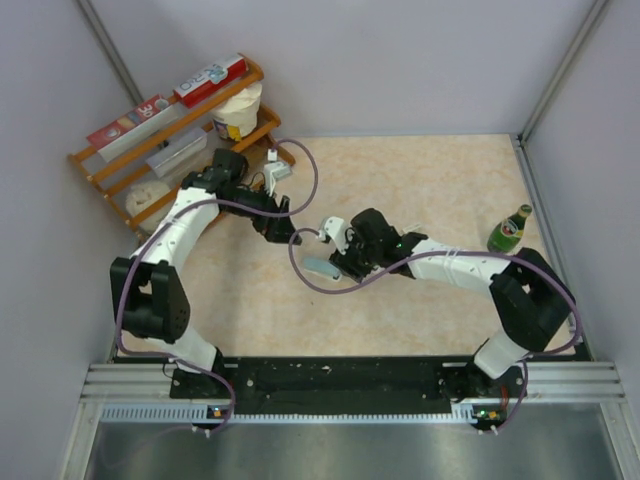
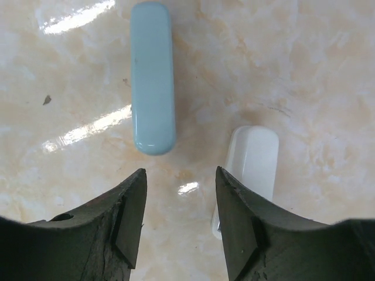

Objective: Load the staples into the stapler

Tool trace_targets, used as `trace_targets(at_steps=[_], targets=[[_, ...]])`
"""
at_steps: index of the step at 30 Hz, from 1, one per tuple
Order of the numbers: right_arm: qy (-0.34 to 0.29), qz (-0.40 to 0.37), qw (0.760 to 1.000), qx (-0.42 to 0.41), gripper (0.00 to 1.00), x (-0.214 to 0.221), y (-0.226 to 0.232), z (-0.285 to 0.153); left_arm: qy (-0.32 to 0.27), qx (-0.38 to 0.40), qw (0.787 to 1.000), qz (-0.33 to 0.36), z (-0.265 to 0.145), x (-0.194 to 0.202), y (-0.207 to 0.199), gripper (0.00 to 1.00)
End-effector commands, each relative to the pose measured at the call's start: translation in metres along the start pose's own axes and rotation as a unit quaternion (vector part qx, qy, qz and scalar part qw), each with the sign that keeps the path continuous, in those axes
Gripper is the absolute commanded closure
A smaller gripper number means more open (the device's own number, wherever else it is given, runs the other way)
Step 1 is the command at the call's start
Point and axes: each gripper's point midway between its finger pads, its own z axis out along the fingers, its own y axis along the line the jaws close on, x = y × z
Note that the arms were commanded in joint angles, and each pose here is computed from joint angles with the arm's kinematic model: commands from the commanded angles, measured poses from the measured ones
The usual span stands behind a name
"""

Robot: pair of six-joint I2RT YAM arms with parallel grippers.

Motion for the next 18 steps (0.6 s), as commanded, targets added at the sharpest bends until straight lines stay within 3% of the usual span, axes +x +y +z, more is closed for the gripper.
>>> trace_targets(at_steps=[1,5,8,12,18], targets=[[-0.052,-0.020,0.998,0.002,0.47,-0.031,-0.003,-0.025,-0.049,-0.038,0.998,0.034,-0.031,-0.019,-0.012,0.02],[-0.076,-0.030,0.997,0.016,0.30,-0.045,-0.009,-0.042,-0.078,-0.111,0.990,0.034,-0.054,-0.015,-0.001,0.01],[-0.093,-0.030,0.995,0.032,0.01,-0.055,-0.018,-0.055,-0.114,-0.192,0.974,0.033,-0.078,-0.015,0.010,0.01],[-0.114,-0.020,0.990,0.077,0.01,-0.069,-0.038,-0.078,-0.158,-0.300,0.940,0.036,-0.108,-0.013,0.023,0.01],[-0.138,0.025,0.963,0.230,0.01,-0.088,-0.091,-0.143,-0.191,-0.327,0.923,0.070,-0.120,-0.009,0.009,0.01]])
